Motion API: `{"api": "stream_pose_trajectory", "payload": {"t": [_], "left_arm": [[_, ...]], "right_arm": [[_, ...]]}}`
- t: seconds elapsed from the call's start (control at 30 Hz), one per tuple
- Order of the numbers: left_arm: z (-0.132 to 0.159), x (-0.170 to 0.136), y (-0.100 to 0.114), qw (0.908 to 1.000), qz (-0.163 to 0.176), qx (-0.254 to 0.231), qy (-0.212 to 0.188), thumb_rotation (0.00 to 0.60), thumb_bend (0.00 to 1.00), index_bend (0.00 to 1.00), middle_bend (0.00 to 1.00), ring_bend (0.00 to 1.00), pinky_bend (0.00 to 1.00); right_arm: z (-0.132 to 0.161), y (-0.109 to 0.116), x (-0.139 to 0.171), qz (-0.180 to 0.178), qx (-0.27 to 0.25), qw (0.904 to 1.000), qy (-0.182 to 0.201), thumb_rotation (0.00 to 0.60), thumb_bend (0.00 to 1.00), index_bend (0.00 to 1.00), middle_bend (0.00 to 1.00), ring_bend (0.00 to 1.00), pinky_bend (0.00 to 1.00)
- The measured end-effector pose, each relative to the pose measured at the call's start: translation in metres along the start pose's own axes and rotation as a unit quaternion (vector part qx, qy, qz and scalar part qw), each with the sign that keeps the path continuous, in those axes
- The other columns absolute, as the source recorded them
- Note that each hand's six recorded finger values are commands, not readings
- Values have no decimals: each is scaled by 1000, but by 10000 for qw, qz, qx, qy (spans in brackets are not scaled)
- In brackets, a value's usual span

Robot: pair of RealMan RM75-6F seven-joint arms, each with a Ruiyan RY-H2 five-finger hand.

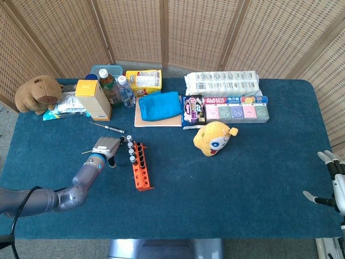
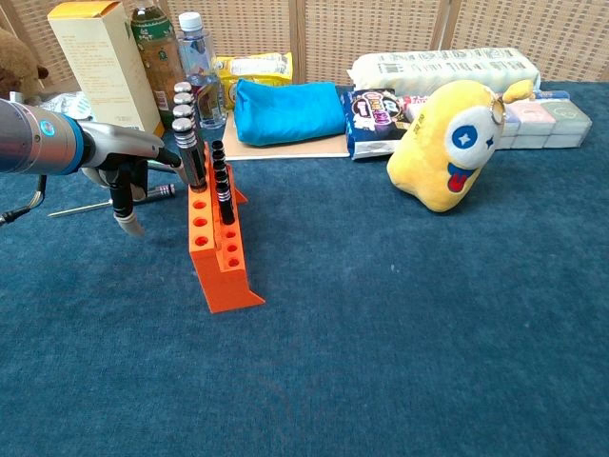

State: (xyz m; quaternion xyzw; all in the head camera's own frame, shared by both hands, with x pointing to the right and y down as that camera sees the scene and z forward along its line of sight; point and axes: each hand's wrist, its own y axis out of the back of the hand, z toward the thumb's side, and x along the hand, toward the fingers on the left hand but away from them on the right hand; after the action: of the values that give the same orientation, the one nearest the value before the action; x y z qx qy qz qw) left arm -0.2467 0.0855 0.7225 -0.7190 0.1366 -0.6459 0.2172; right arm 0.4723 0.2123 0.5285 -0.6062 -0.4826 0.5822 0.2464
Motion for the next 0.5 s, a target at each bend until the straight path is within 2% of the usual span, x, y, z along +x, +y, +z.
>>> {"api": "stream_pose_trajectory", "payload": {"t": [0.5], "left_arm": [[-13,-20,-2,9999,-145,-70,53,600,185,133,1000,1000,1000]], "right_arm": [[1,1,1,5,-53,10000,27,600,0,92,51,6,0]]}}
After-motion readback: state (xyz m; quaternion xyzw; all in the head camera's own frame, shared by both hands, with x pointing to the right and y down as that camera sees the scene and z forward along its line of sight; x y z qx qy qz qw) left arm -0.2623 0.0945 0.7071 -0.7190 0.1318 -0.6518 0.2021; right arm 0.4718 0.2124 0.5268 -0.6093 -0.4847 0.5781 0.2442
